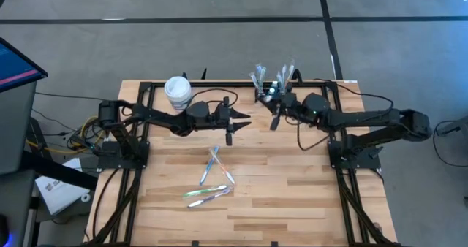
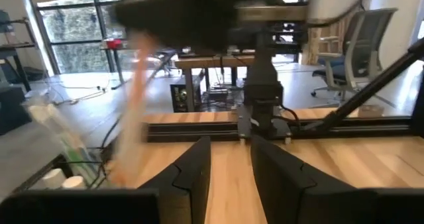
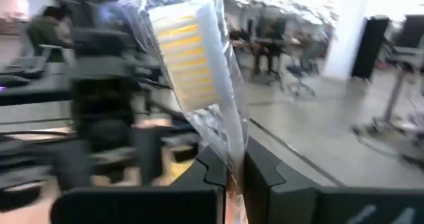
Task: Pick & Place toothbrushing station
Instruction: Put the orange toothbrush into the black mesh organizer
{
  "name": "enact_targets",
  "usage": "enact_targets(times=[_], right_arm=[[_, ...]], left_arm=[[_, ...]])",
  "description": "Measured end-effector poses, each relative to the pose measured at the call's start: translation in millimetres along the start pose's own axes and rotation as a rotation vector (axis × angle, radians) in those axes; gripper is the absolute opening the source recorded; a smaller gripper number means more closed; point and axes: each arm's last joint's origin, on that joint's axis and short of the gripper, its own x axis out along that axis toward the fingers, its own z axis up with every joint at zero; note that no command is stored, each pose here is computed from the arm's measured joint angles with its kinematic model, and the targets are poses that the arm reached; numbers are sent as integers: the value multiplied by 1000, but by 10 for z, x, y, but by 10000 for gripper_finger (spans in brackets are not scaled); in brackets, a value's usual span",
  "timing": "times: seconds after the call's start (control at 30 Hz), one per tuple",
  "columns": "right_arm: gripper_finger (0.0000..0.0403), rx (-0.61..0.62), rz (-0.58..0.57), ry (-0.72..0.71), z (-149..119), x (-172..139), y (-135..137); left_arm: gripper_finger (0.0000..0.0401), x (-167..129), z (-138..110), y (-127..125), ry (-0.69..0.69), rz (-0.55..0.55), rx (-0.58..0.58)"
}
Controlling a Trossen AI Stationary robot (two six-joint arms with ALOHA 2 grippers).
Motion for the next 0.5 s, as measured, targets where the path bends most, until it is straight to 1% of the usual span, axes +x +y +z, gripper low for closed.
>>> enact_targets(times=[0.13, 0.5], right_arm=[[11, 15, -70, 23, -30, 18, -176], [11, 68, -222, 77, -105, 16, -565]], left_arm=[[102, 5, -34, -73, 38, -26, -3], [101, 10, -40, -188, 51, -58, -3]])
